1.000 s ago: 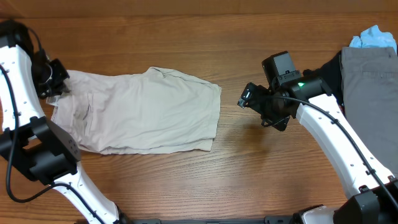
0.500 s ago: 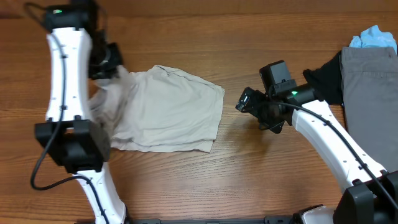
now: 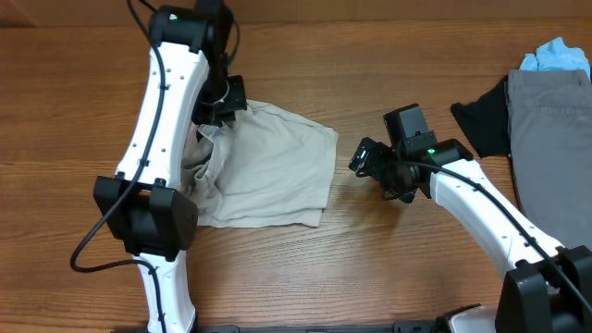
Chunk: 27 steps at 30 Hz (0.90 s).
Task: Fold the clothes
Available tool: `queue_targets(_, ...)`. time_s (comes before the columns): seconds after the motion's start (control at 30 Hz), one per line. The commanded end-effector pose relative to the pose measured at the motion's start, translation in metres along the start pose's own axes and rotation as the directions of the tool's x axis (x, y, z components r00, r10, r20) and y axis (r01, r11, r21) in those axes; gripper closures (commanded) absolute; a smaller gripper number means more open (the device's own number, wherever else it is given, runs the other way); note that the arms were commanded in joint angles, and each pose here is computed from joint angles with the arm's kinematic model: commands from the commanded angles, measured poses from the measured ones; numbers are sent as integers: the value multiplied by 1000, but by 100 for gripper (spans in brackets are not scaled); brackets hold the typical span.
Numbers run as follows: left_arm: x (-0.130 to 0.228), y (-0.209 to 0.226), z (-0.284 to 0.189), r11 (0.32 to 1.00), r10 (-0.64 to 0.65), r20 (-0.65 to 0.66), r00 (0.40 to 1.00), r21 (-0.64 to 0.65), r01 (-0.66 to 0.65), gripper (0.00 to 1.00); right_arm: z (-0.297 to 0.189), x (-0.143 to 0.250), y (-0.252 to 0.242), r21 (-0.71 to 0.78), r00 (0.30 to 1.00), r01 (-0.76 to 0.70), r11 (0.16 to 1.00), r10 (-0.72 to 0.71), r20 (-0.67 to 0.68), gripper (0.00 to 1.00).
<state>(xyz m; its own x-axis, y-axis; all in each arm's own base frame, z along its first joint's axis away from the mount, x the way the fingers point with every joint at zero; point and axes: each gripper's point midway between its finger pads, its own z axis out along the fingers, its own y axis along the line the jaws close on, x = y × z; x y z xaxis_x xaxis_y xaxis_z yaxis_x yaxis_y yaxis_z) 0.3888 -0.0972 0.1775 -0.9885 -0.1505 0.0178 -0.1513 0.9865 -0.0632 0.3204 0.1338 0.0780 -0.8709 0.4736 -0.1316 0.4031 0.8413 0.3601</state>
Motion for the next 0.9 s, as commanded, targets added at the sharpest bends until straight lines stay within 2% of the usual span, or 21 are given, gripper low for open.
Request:
queue_targets(0.0, 4, -17, -6, 1000, 14, 19, 1000, 14, -14, 96, 1, -1, 0, 3, 1000, -4, 1000, 4, 8, 0)
queue_targets(0.17, 9, -33, -1, 999, 46, 22, 999, 16, -46, 93, 1, 0, -1, 6, 1000, -5, 1000, 5, 5, 0)
queue_targets(0.4, 8, -41, 0, 999, -20, 31, 999, 33, 19, 96, 3, -2, -4, 22, 1000, -6, 1000, 5, 13, 0)
queue_targets(0.5, 6, -36, -1, 999, -36, 37, 999, 22, 35, 96, 8, -5, -13, 68, 1000, -10, 998, 8, 26, 7)
queue_targets(0.57, 2, -25, -4, 998, -69, 48, 996, 2, 69, 96, 14, -3, -16, 87, 1000, -12, 996, 11, 14, 9)
queue_targets(0.87, -16, 67, -21, 964, -256, 76, 964, -46, 260, 96, 23, -2, -19, 102, 1000, -14, 995, 14, -1, 8)
